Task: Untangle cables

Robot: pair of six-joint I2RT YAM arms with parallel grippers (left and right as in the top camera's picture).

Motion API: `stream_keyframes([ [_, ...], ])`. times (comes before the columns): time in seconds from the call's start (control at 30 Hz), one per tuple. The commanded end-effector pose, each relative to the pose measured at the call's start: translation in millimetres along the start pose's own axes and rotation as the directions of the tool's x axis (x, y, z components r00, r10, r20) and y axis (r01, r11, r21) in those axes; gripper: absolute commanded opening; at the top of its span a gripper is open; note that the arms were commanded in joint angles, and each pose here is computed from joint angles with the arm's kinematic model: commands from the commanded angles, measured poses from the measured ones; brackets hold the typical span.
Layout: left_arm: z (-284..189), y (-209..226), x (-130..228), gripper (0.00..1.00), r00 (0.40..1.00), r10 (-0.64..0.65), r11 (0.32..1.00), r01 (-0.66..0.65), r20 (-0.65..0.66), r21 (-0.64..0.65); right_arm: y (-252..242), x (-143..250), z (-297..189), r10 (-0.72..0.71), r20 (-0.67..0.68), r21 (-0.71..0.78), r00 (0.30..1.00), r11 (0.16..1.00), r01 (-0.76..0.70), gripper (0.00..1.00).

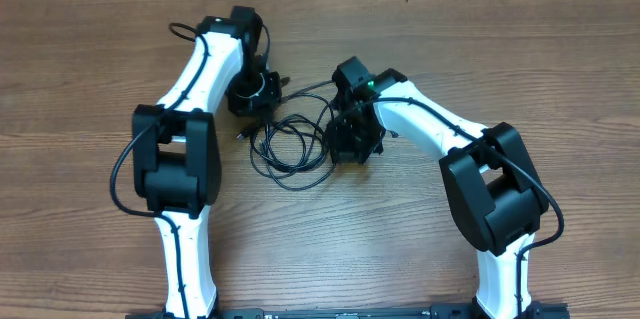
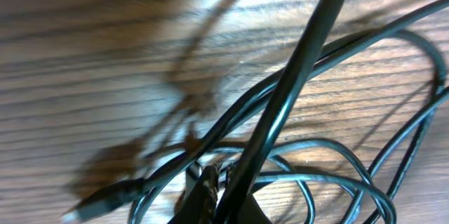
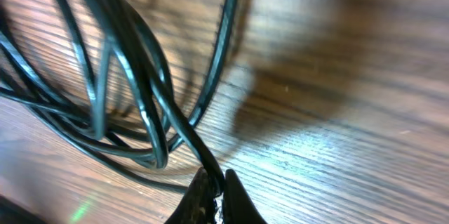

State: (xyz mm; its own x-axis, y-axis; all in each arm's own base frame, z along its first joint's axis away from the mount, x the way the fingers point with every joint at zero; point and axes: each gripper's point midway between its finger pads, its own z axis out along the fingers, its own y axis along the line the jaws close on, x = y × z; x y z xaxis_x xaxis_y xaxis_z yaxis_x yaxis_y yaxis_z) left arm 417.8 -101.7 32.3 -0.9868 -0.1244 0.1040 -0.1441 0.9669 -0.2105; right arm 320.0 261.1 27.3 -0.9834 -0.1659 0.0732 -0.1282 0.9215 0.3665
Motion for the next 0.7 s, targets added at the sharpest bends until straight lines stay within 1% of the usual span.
stream_keyframes([
  [0.0,-49.4,6.2,-5.7,0.04,0.995,-0.026,0.999,0.021,0.1,0.041,32.1,-32.3,-81.3,-0.103,0.229,-0.03,0.968,0.993,0.113,0.04],
  [0.13,-54.3,20.2,7.3,0.04,0.996,-0.071,0.997,0.07,0.048,0.029,49.9,-44.0,-144.1,-0.142,0.396,-0.004,0.907,0.988,0.156,0.04],
  [0.3,-51.7,26.0,23.3,0.05,0.995,-0.092,0.996,0.093,-0.021,0.011,63.3,-47.2,-210.7,-0.168,0.558,0.035,0.813,0.983,0.179,0.04],
  [0.37,-51.6,22.9,27.2,0.1,0.997,-0.074,0.997,0.075,-0.038,0.025,67.8,-47.9,-232.9,-0.197,0.614,0.059,0.765,0.977,0.205,0.04],
  [0.4,-51.5,22.2,28.9,0.17,0.997,-0.066,0.997,0.067,-0.045,0.026,68.4,-49.1,-242.1,-0.209,0.639,0.075,0.741,0.975,0.21,0.04],
  [0.43,-51.3,21.9,31.1,0.3,0.997,-0.062,0.998,0.063,-0.052,0.022,67.5,-50.4,-250.7,-0.22,0.662,0.097,0.716,0.973,0.21,0.04],
  [0.47,-51.1,21.4,32.8,0.57,0.996,-0.061,0.998,0.062,-0.058,0.018,65.2,-52.7,-259.2,-0.22,0.686,0.117,0.693,0.974,0.193,0.04],
  [0.5,-50.6,20.6,33.9,0.75,0.996,-0.06,0.998,0.061,-0.062,0.018,63.6,-53.7,-264.8,-0.22,0.701,0.129,0.679,0.975,0.183,0.04],
  [0.53,-49.9,20.2,34.5,0.82,0.996,-0.059,0.998,0.06,-0.064,0.018,63.1,-53.6,-267.3,-0.221,0.706,0.134,0.672,0.974,0.18,0.04],
  [0.57,-49.8,19.8,34.7,0.85,0.996,-0.058,0.998,0.059,-0.064,0.017,62.9,-53.1,-266.7,-0.224,0.704,0.136,0.674,0.974,0.181,0.04],
  [0.63,-49.2,18.1,35.5,0.87,0.996,-0.053,0.998,0.054,-0.066,0.017,62.9,-50.1,-262.9,-0.223,0.689,0.129,0.689,0.974,0.187,0.04],
  [0.67,-48.6,16.3,36.3,0.86,0.997,-0.048,0.999,0.049,-0.068,0.016,62.7,-47.8,-258.2,-0.223,0.674,0.122,0.705,0.974,0.19,0.06],
])
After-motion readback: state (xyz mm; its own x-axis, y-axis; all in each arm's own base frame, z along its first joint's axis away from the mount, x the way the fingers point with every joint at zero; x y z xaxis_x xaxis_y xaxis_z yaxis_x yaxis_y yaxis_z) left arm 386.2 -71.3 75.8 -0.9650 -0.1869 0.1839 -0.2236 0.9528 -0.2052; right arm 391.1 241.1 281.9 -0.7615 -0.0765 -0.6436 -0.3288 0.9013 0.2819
